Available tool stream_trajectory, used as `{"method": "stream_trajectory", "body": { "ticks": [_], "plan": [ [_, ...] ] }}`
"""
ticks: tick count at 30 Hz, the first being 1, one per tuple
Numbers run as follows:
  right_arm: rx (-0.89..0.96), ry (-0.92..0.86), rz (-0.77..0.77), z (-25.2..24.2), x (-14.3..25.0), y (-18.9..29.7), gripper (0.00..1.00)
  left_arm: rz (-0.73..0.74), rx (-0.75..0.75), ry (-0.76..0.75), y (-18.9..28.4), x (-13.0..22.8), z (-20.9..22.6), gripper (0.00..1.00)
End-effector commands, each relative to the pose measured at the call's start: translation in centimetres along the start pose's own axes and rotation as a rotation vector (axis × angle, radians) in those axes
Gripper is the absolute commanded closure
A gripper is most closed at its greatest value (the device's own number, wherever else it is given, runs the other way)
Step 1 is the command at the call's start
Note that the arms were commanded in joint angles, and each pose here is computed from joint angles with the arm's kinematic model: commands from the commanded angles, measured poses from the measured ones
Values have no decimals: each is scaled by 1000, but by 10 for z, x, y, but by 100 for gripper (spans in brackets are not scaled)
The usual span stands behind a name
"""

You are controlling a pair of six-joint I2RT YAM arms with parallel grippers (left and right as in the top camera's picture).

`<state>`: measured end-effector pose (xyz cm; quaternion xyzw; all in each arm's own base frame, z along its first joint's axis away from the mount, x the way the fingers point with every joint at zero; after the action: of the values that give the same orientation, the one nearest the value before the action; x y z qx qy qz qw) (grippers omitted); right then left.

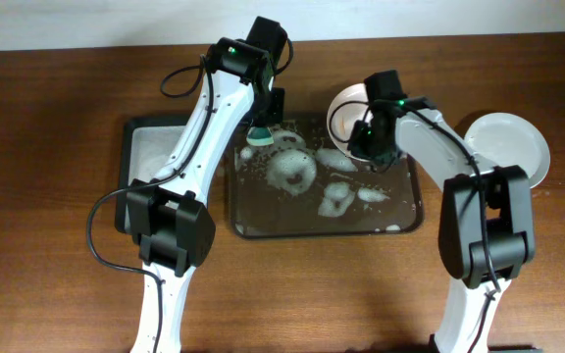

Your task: Clean dirty plates on tray and stack at the side

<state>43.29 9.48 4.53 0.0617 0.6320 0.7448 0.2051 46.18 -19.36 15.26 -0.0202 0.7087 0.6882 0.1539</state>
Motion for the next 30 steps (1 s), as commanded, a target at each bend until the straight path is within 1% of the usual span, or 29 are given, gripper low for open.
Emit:
{"method": "stream_trajectory", "body": {
  "ticks": [1,5,8,12,17,19,23,25,28,30],
  "plan": [
    [7,33,30,11,15,-3,80,14,3,-3,-3,2,2,99],
    [-4,43,-7,18,10,-3,81,14,4,-3,-3,2,2,99],
    [-29,24,-49,19,-3,-2,81,19,2,-4,-3,3,2,99],
    [-27,-9,-44,17,-3,-2,81,21,2,-4,-3,3,3,99],
    [13,28,42,21,26,-3,80,21,2,-4,-3,3,3,99],
    [35,60,83,27,44,-3,80,21,2,-4,-3,3,3,99],
    [23,99,126,39,62,-3,81,25,1,-4,-3,4,3,99],
    [-3,108,141,47,67,-2,83,30,0,-4,-3,5,3,99],
    [-38,97,133,50,61,8,84,35,-1,-4,-3,6,3,99],
    [-56,55,93,42,42,25,84,37,-2,-4,-3,7,3,99]
  ]
}}
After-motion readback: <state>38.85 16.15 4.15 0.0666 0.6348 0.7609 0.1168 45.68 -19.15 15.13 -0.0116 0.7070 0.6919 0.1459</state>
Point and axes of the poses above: each gripper's point midway between its finger pads, its own y axis back along the fingers, its own z axis along the line the jaws close on, x = y × z, the point moved 2 cm from there along y, back along the fingers, and after that the axes turned 4 degrees about -y, right-handed, at the moved point
